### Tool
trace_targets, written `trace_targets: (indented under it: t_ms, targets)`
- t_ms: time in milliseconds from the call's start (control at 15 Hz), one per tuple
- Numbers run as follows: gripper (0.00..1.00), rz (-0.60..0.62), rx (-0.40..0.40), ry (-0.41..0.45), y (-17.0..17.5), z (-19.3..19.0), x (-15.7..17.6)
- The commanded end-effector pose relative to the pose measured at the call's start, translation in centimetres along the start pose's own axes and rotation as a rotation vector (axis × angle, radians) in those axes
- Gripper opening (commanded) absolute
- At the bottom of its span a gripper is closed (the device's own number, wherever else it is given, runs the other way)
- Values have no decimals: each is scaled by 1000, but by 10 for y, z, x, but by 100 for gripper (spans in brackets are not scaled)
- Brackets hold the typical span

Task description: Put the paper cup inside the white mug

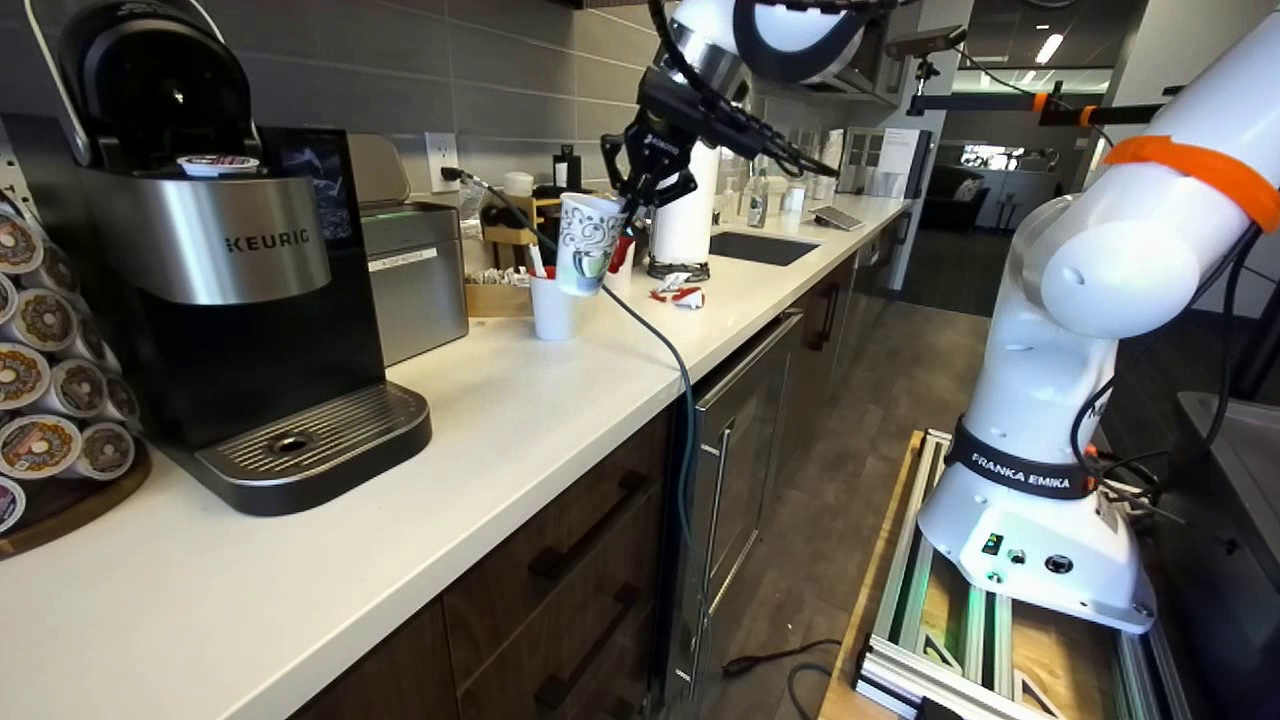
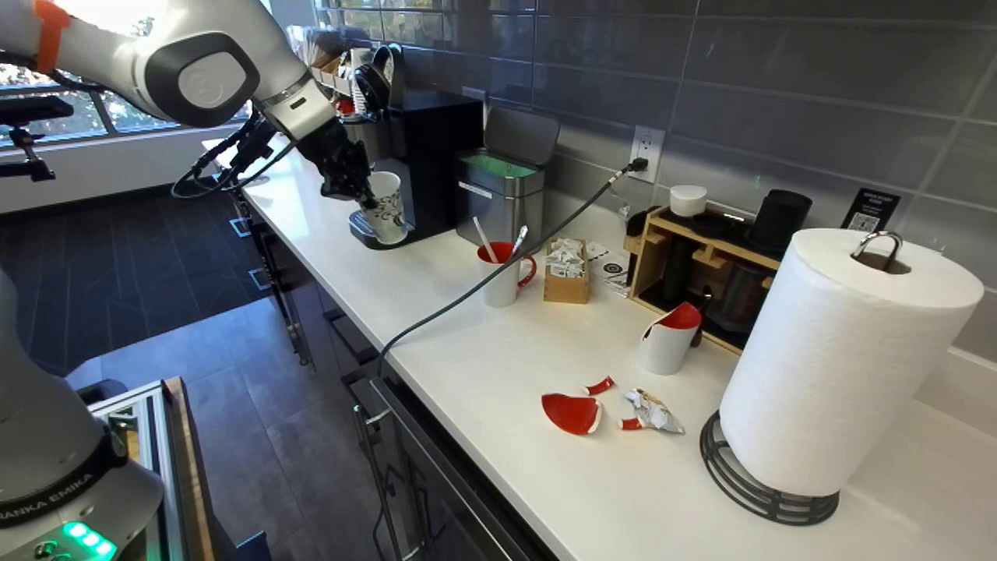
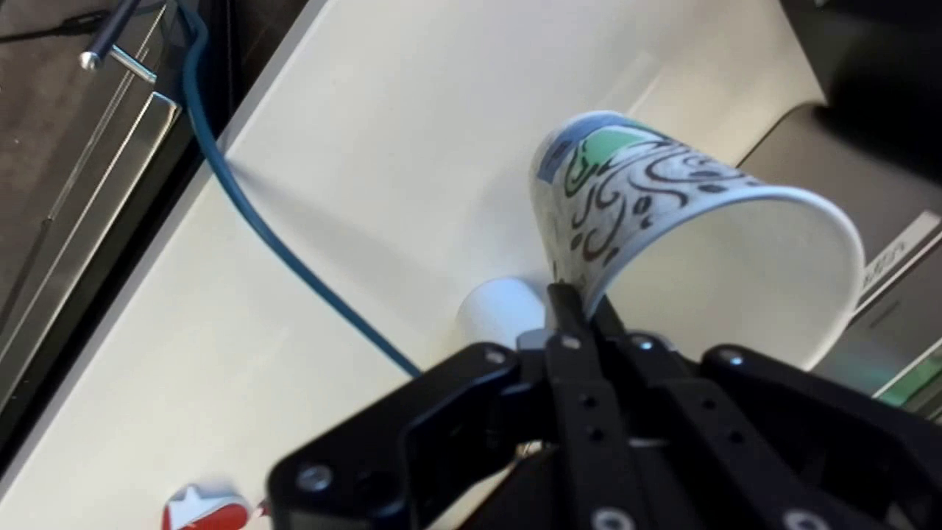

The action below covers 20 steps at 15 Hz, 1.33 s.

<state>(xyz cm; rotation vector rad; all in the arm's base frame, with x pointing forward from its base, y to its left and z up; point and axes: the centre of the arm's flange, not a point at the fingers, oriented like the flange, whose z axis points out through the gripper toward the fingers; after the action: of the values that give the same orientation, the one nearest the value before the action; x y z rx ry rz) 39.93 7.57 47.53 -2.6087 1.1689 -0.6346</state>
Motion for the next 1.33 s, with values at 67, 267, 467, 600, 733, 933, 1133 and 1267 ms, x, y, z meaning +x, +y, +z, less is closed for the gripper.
trace_targets:
  t_ms: [67, 267, 467, 600, 733, 933, 1133, 1267]
  targets:
    - [4, 98, 26, 5, 28, -12, 31]
    - [1, 163, 46, 22, 30, -12, 39]
    - [1, 281, 107, 84, 12, -29, 64]
    - [1, 328, 111, 151, -2, -43, 81]
    - [1, 351, 64, 223, -17, -52, 97]
    - [1, 352, 0, 338, -42, -55, 108]
    - [1, 336, -112, 389, -66, -44, 110]
    - [1, 319, -180, 384, -77, -33, 108]
